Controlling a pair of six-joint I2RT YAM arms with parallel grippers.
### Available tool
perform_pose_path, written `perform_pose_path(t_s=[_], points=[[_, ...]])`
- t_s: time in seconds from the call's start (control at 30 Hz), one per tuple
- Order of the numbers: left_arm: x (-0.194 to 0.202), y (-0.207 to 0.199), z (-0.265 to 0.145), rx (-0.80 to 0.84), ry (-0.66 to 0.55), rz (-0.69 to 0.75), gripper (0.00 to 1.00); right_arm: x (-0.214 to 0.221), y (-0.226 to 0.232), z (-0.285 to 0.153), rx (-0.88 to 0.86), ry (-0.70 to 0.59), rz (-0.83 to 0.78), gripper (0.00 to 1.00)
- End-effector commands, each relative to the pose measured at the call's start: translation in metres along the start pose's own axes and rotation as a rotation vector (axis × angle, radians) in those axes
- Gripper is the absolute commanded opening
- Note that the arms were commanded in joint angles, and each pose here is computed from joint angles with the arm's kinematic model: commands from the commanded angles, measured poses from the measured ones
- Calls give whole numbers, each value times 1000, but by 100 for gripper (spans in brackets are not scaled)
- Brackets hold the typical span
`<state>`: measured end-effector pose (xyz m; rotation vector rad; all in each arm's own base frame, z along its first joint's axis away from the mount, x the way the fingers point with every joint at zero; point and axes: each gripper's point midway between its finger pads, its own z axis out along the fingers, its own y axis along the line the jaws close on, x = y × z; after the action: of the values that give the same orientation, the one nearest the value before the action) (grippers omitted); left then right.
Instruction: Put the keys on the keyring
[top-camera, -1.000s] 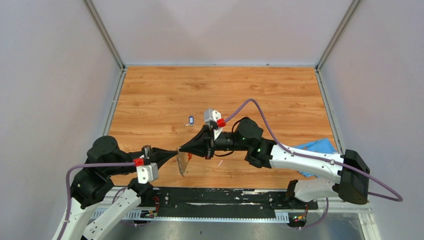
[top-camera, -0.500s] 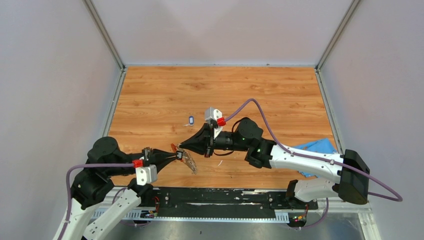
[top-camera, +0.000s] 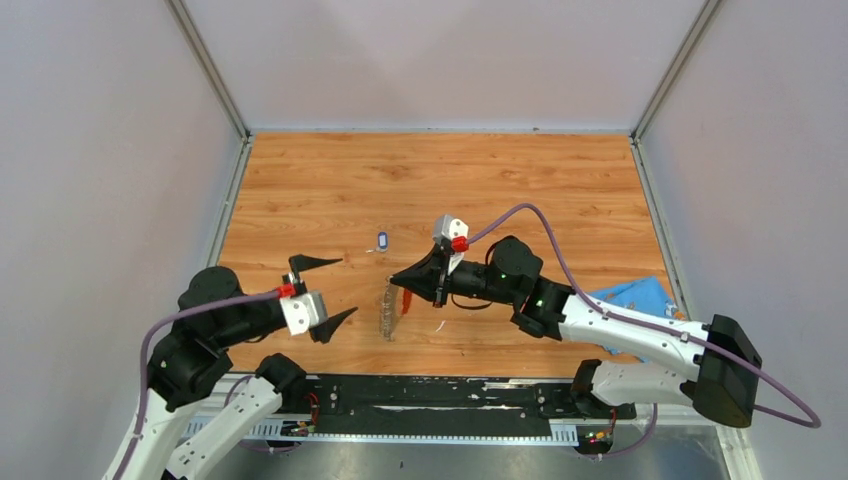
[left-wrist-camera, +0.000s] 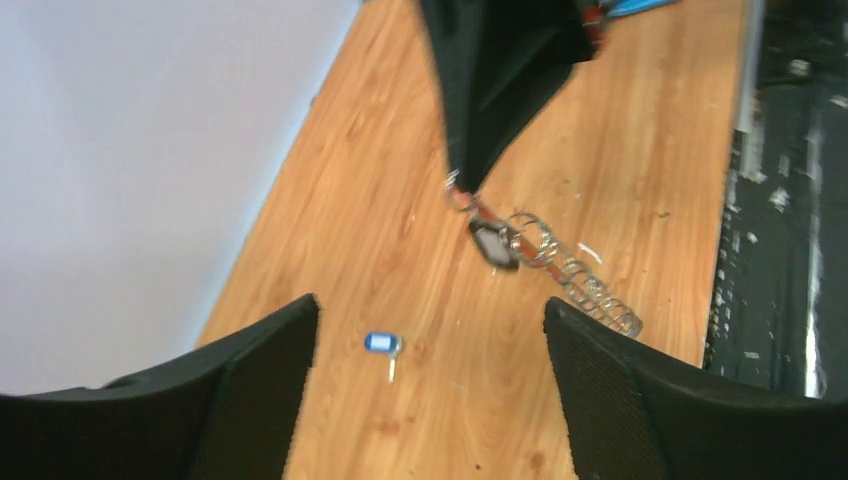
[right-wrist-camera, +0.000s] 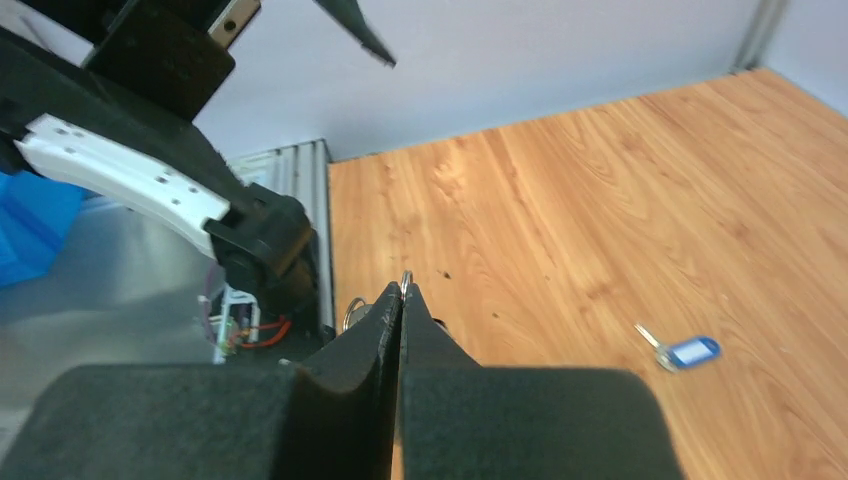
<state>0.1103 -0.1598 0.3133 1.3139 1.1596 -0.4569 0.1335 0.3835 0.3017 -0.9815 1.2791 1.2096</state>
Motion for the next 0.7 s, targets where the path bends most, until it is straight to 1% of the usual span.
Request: perform_pose_path(t_s=[0.0,0.03,0.1,0.2,0.33,0.47,0.57,0.67], points=[[45,52,0,-291,233,-182,91,13,-35,-18,114,49,-61,0],[57,60,-1,-339,291,-209,95,18,-40,-20,127,64,-65,0],[79,73,-3,-420,398,-246,99,28,-54,-23,155,96,-64,0],[100,86,-8,-507,509,-269,100,45,-76,-24,190,143,-69,0],[107,95,-12,-573,563,-308,100,71,-112,-22,235,191,-50,0],[107,108,-22,-646,598,-322,100,79,-144,-13,264,195,-29,0],[111,111,-26,-663,606,-343,100,83,-160,0,264,214,-21,0],[121,109,-26,-659,641,-373,100,96,-176,-2,303,236,22,0]])
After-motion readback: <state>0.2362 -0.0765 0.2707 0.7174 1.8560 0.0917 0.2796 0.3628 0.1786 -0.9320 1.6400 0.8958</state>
